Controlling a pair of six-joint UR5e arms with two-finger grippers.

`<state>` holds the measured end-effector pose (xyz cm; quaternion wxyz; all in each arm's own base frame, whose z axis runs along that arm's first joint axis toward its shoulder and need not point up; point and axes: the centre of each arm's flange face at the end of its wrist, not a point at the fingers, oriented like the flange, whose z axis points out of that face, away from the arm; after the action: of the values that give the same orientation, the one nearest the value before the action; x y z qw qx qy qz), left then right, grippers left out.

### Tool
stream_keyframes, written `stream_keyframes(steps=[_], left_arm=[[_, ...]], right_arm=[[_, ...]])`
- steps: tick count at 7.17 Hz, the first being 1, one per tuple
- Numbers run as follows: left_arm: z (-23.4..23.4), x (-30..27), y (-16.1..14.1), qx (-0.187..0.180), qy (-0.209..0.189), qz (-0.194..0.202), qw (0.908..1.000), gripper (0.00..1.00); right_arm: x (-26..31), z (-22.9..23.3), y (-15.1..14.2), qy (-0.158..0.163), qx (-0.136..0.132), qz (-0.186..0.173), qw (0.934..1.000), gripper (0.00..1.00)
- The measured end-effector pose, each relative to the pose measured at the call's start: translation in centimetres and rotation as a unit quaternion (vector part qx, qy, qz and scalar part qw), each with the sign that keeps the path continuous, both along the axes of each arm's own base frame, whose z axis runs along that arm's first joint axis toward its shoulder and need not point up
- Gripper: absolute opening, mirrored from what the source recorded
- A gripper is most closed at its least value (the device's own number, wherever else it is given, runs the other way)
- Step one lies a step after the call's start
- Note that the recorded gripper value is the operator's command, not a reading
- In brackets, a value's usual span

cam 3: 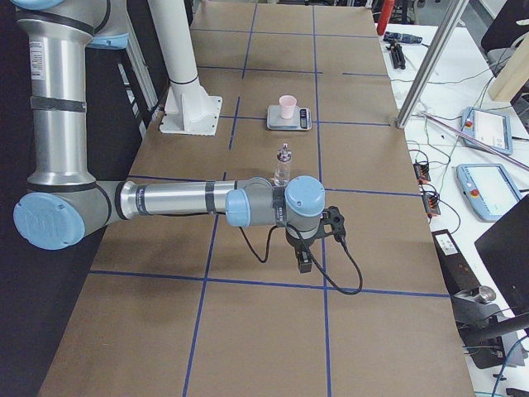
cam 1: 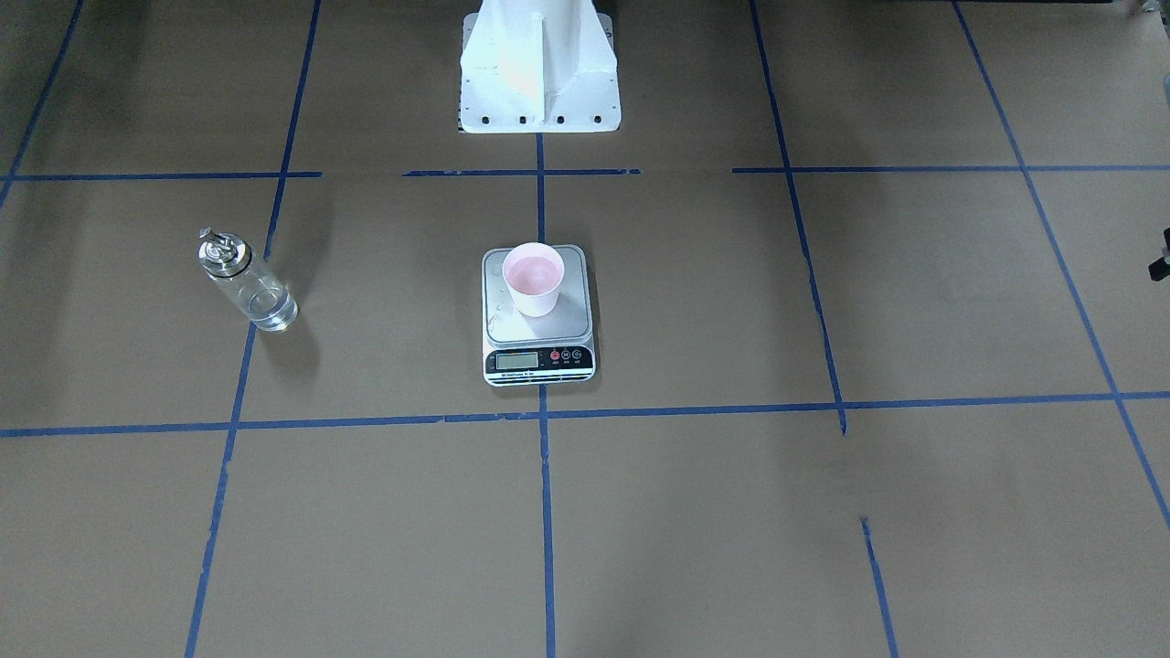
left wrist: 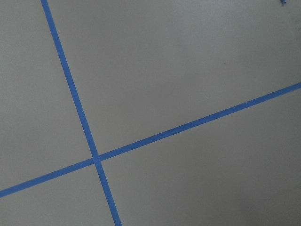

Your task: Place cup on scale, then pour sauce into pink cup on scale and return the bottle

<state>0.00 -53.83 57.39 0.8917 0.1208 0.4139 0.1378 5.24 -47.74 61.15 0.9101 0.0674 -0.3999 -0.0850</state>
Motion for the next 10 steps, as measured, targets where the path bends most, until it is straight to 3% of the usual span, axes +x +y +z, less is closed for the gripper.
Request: stream_keyframes(steps=[8,10], left_arm=[[0.8,-0.4,1.9,-0.003,-0.004,0.000,1.0000,1.00],[1.9,-0.8,2.5,-0.009,-0.027,-0.005,0.9996,1.00]], right_arm=[[-0.3,-1.2,0.4,-0.003,0.007,0.001,1.0000,1.00],[-0.8,-1.3,1.0,0.001,0.009,-0.007,0.9999,1.00]])
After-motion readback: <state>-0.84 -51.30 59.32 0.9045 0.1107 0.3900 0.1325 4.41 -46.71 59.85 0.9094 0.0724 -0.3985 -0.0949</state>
